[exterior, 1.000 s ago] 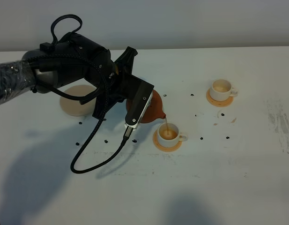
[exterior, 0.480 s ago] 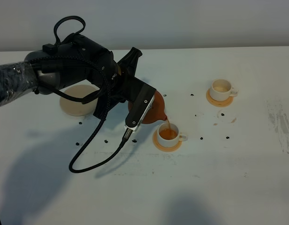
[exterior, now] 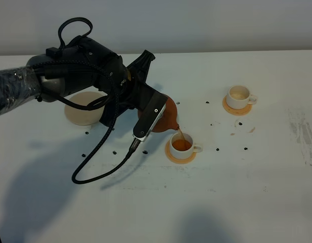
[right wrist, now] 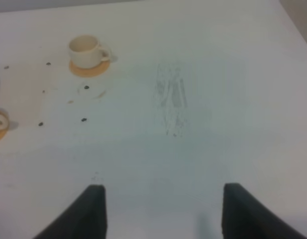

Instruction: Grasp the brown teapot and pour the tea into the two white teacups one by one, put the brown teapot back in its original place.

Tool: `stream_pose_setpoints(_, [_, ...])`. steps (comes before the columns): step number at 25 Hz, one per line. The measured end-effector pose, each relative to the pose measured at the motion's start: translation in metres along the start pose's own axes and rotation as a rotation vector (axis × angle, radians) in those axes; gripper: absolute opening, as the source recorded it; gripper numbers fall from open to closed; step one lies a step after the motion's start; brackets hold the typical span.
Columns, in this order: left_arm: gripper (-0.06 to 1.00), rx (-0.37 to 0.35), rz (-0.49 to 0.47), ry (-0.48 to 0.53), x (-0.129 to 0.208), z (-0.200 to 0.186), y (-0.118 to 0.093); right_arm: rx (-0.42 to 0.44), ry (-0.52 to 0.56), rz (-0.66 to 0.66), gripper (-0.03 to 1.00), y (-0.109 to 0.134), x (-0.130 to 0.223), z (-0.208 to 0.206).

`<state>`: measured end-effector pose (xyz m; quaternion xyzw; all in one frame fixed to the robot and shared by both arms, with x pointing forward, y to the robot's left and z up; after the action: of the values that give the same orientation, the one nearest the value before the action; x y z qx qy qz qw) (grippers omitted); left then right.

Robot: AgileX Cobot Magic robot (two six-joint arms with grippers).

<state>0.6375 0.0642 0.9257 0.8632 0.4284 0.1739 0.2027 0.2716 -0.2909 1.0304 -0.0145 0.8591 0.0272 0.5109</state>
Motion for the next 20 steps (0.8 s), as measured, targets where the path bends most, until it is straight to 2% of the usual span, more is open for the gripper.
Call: stream_pose_setpoints(20, [0.08,-0.026,0.091,0.004,-0.0041,-0.0004,0.0042,0.0,0.0,0.0,0.49,0.0,0.0,0.0])
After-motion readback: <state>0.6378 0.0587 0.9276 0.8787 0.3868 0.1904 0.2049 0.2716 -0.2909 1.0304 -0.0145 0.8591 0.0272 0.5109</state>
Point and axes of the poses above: a point on each arm's last joint axis where the gripper is mounted, z pointing out along that axis toward the gripper, y along the wrist's bending axis when the last joint is at zero, x = y × z, the point moved 5 cm from there along z, pointing out along that axis toward the gripper, and after that the axes turned 1 degree about -z, right-handed, at the moved point
